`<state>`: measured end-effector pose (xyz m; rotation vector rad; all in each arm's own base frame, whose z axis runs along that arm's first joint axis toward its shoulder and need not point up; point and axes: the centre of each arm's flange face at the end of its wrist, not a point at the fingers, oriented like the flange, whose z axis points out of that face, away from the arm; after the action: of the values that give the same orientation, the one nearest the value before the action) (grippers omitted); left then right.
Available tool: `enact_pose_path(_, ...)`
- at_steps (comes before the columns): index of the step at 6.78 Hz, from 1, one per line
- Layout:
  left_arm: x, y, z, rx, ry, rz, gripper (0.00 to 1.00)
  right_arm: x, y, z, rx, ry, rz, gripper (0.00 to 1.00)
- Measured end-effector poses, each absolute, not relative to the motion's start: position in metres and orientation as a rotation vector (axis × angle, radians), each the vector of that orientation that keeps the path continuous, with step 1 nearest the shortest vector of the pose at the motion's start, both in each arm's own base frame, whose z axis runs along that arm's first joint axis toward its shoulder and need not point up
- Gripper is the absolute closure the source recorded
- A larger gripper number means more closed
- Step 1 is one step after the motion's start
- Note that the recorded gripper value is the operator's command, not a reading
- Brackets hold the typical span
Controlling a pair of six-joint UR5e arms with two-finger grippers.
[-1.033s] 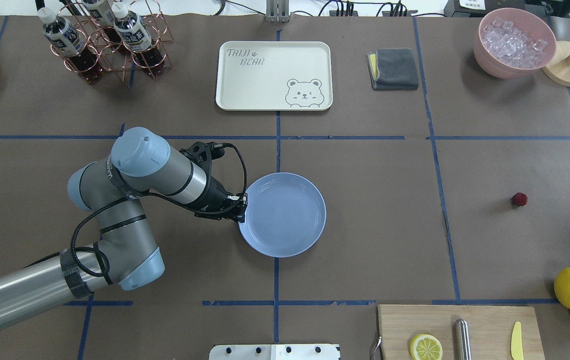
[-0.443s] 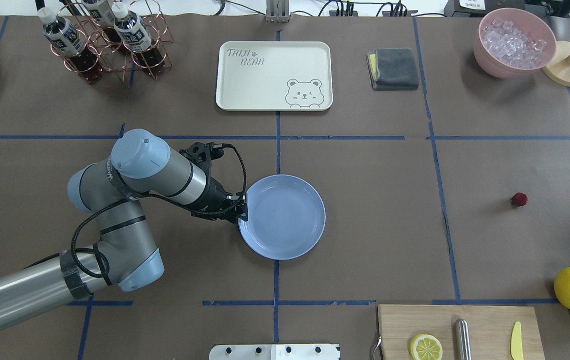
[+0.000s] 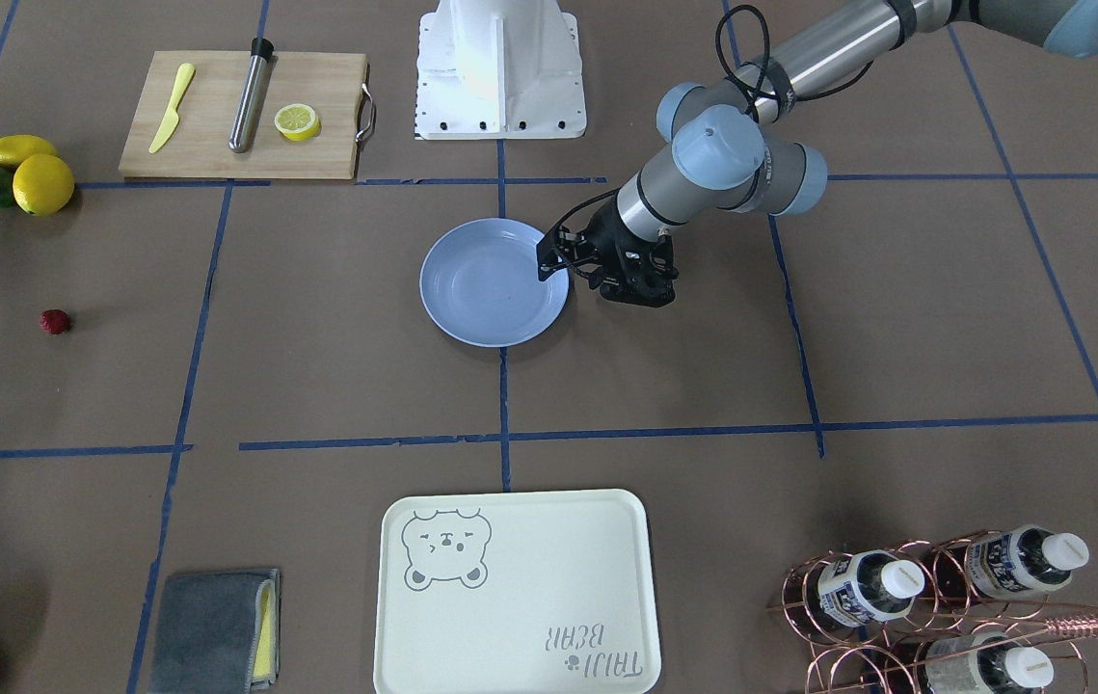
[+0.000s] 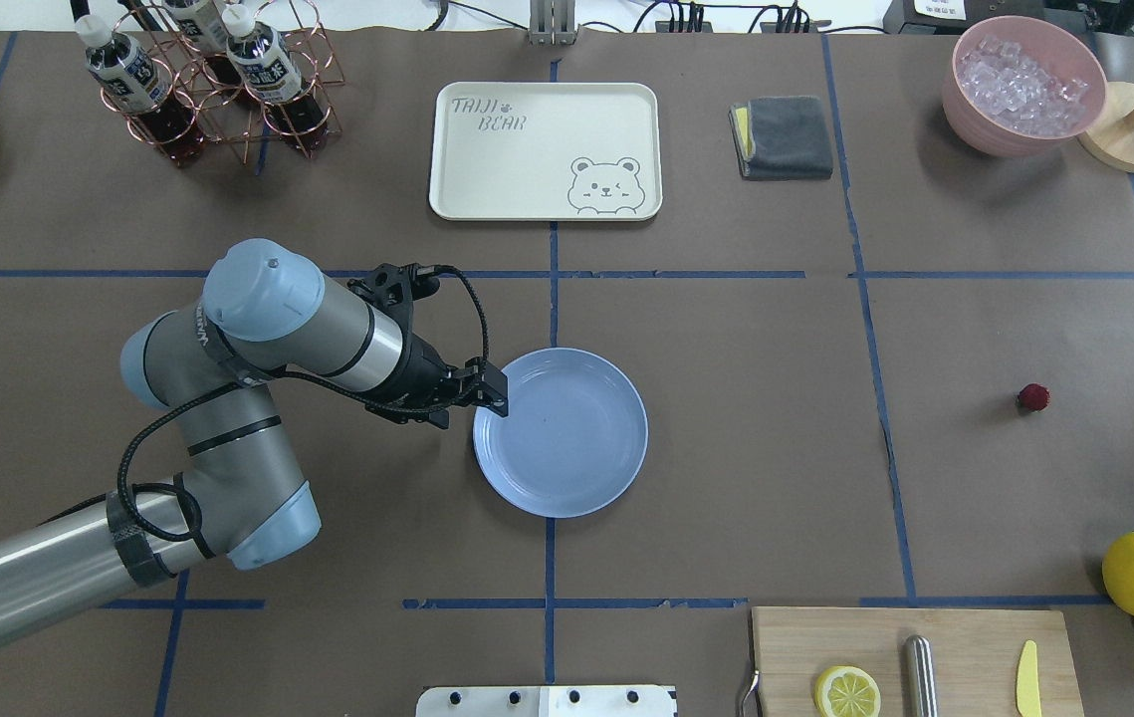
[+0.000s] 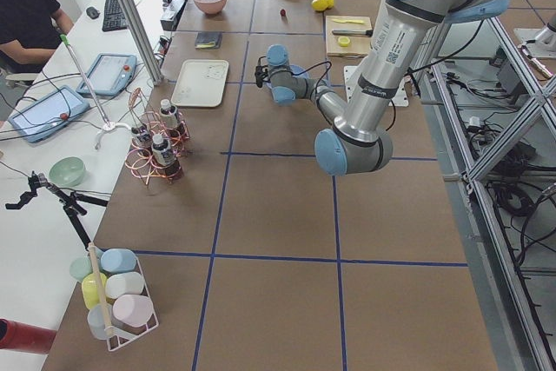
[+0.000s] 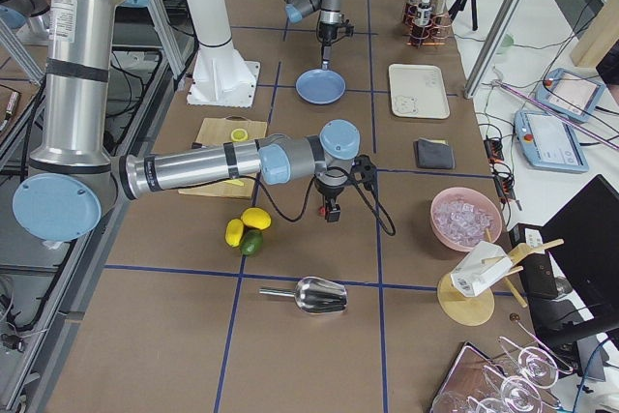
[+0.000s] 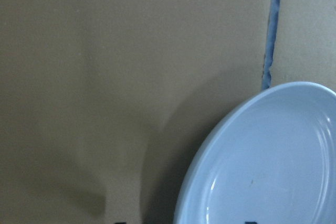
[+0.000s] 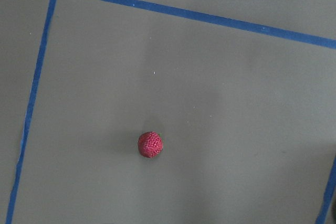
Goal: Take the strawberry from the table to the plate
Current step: 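Grasp the red strawberry with the right gripper while the left gripper withdraws from the plate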
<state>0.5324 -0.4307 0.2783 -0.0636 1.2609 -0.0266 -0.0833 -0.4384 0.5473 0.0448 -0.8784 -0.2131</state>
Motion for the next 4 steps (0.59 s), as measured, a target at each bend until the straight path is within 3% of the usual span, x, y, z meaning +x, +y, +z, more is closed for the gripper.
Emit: enact_pose_path(4, 0.508, -0.433, 0.28, -0.046, 1.271, -0.042, 0.17, -0.185, -0.435, 0.581, 0.058, -0.785, -0.108, 0.0)
